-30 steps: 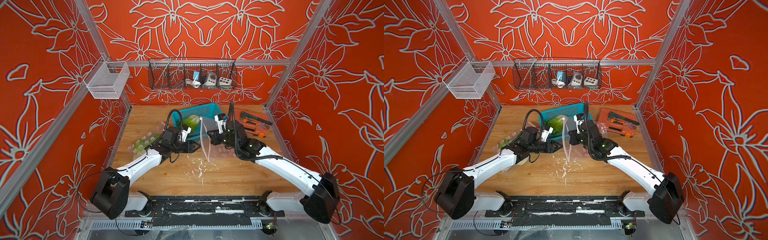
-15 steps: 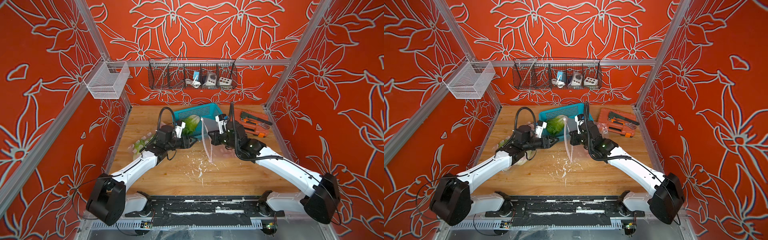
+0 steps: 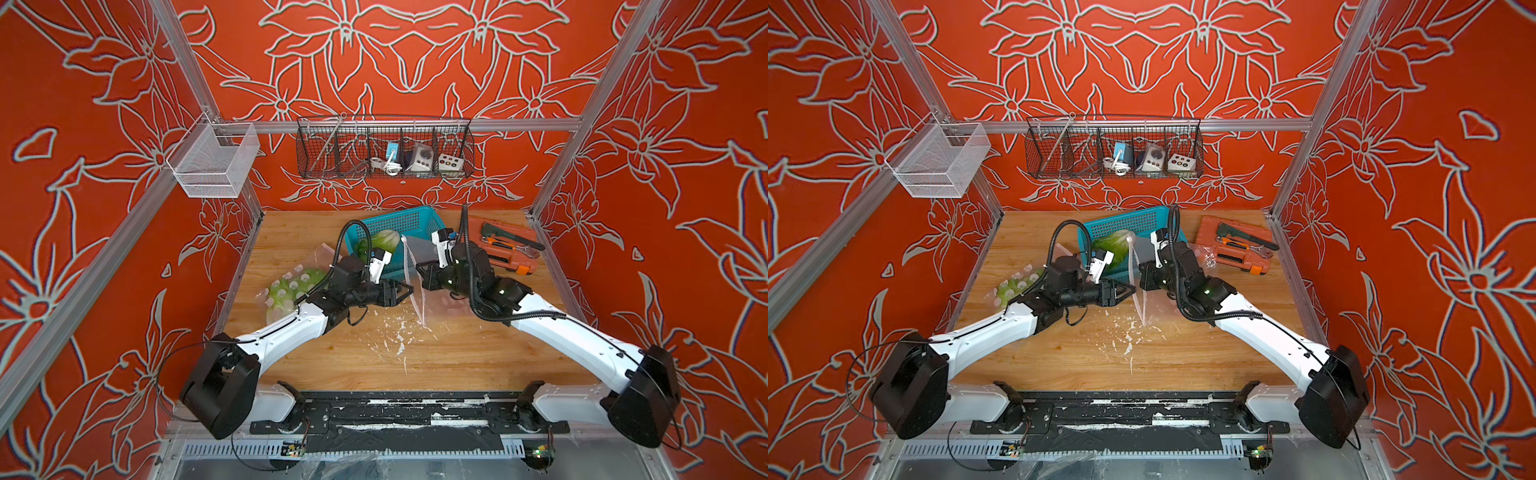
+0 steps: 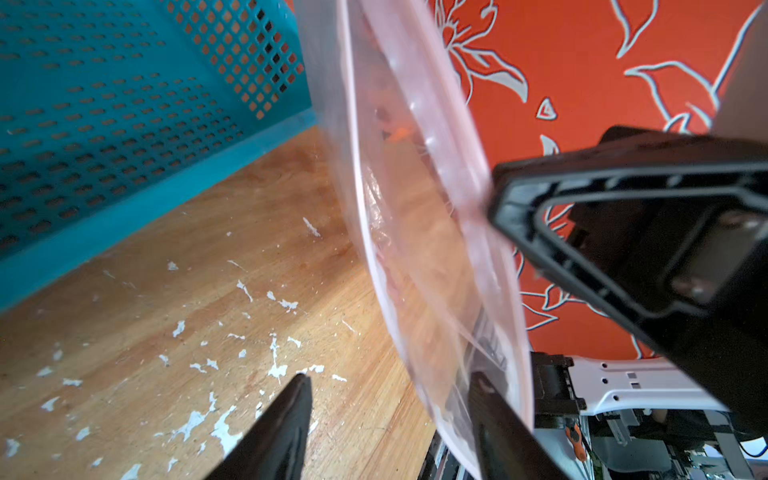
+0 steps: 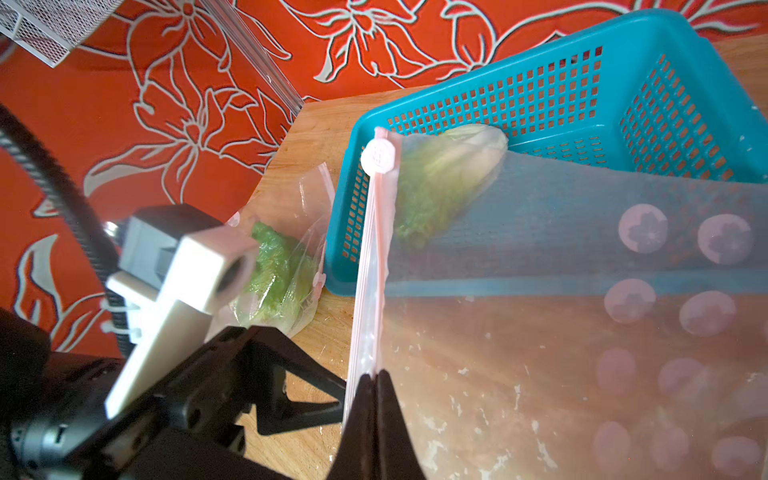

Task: Put the chinese cabbages into a zipper bag and zip it
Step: Open the zipper of the food storage bag at the center of the board.

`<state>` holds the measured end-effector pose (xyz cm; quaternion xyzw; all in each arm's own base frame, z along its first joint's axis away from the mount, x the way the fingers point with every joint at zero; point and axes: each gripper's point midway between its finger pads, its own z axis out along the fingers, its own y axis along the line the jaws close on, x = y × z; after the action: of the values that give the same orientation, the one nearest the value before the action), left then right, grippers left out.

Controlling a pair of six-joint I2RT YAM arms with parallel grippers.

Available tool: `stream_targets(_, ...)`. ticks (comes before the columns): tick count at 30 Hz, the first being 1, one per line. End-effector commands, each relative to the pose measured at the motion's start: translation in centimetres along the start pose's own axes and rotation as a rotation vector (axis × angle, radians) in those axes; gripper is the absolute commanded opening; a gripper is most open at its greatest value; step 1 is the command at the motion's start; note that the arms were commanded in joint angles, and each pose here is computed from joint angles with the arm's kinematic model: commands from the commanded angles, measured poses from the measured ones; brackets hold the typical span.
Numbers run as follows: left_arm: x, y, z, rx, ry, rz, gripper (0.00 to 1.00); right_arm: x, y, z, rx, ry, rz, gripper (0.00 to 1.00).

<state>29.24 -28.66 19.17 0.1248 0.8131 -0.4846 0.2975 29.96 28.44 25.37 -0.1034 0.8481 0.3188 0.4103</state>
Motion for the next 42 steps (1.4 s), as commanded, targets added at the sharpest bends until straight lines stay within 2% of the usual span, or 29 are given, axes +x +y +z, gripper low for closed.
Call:
stream_targets(1,-0.4,-0.3,0.7,0.005,-0.015,0.035,0.46,-1.3,0.0,-1.5,0.020,-0.046,0.013,0.00)
stream_targets(4,0.3,1.5,0.1,-0.077,-0.010,0.051,0.24,-1.5,-0.5,-2.3,0.047,-0.049,-0.005,0.00)
stream_targets(7,0.9,3.4,-1.0,-0.134,-0.007,0.023,0.00,-0.7,-2.4,-2.9,0.162,0.019,-0.062,0.00)
stream_targets(10,1.5,4.2,-1.4,-0.152,0.002,-0.017,0.00,0.7,-4.9,-3.7,0.308,0.116,-0.144,0.00)
stream_targets(13,1.8,3.4,-0.8,-0.100,-0.001,-0.087,0.00,1.6,-6.5,-4.3,0.393,0.169,-0.183,0.01)
stream_targets(18,0.9,0.1,1.1,0.006,-0.021,-0.098,0.00,2.9,-5.9,-3.6,0.372,0.232,-0.135,0.21)
stream_targets(22,0.5,-0.5,1.5,0.029,-0.026,-0.105,0.00,3.8,-5.8,-2.7,0.368,0.247,-0.095,0.40)
stream_targets(28,0.7,-0.5,1.6,0.032,-0.015,-0.098,0.00,3.5,-4.0,-1.6,0.322,0.250,-0.091,0.56)
stream_targets(33,0.5,-0.8,1.8,0.046,-0.019,-0.101,0.00,3.7,-2.6,-1.0,0.335,0.269,-0.124,0.60)
stream_targets(37,0.2,-1.1,1.5,0.050,-0.031,-0.097,0.00,4.9,-4.9,-0.8,0.464,0.305,-0.126,0.59)
stream_targets(42,0.5,-1.0,1.4,0.044,-0.025,-0.090,0.00,5.3,-5.1,-0.3,0.486,0.333,-0.158,0.59)
